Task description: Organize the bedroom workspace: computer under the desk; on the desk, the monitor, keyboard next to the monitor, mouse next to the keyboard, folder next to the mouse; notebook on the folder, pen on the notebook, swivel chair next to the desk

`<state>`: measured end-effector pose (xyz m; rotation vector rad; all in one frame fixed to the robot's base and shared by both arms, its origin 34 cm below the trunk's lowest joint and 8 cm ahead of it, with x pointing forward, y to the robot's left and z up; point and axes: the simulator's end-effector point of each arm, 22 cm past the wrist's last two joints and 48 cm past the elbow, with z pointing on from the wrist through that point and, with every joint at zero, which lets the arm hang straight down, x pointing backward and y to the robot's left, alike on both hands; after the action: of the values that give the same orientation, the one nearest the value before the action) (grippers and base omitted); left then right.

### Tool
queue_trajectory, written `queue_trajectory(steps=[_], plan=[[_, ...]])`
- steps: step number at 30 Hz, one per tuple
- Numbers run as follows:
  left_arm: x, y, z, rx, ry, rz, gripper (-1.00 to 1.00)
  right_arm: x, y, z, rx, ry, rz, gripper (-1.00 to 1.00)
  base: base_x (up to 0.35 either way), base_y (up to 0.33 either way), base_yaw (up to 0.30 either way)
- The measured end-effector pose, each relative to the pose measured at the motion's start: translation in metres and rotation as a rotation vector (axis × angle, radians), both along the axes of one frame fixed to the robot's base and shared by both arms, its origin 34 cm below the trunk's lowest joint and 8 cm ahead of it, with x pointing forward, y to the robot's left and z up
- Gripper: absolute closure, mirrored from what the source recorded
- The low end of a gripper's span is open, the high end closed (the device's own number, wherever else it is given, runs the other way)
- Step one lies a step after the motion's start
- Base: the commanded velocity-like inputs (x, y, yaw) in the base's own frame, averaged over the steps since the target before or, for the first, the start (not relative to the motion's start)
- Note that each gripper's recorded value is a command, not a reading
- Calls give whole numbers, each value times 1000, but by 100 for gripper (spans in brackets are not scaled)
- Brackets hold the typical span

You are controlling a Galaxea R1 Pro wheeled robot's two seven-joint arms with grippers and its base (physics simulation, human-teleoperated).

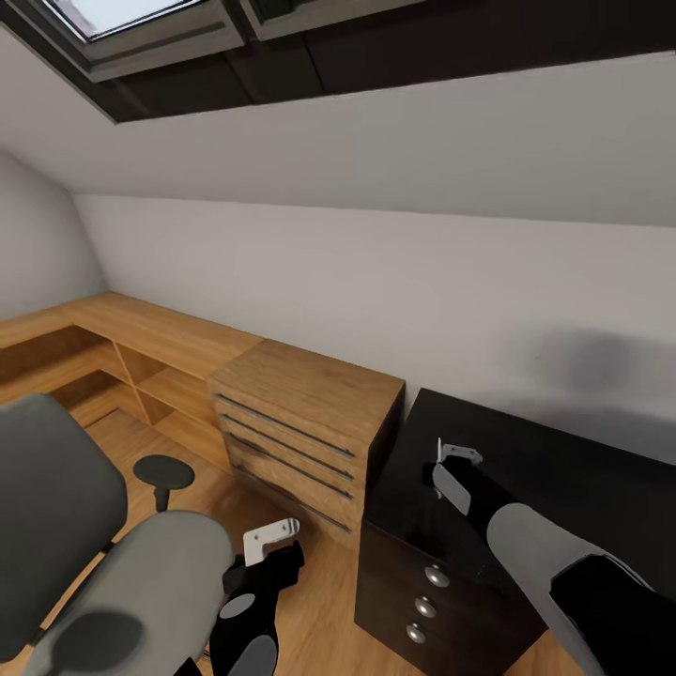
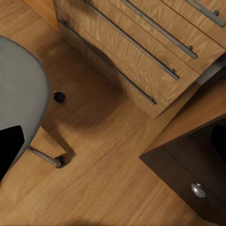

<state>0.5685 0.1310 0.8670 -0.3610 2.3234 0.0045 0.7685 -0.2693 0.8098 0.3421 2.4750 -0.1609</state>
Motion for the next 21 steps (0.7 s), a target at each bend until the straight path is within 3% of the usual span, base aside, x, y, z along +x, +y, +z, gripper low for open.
queue_trajectory(steps=[2, 5, 10, 21], plan=[[-1, 0, 2, 1, 1, 0, -100, 12, -7, 32, -10, -45, -12, 100, 0, 0, 0], [-1, 1, 5, 2, 1, 0, -100, 5, -12, 49, 0, -75, -16, 100, 0, 0, 0], [-2, 0, 11, 1, 1, 0, -100, -49, 11, 111, 80, -176, -20, 100, 0, 0, 0], [-5, 0, 21, 0, 2, 0, -100, -73, 14, 148, 76, -209, -49, 100, 0, 0, 0]])
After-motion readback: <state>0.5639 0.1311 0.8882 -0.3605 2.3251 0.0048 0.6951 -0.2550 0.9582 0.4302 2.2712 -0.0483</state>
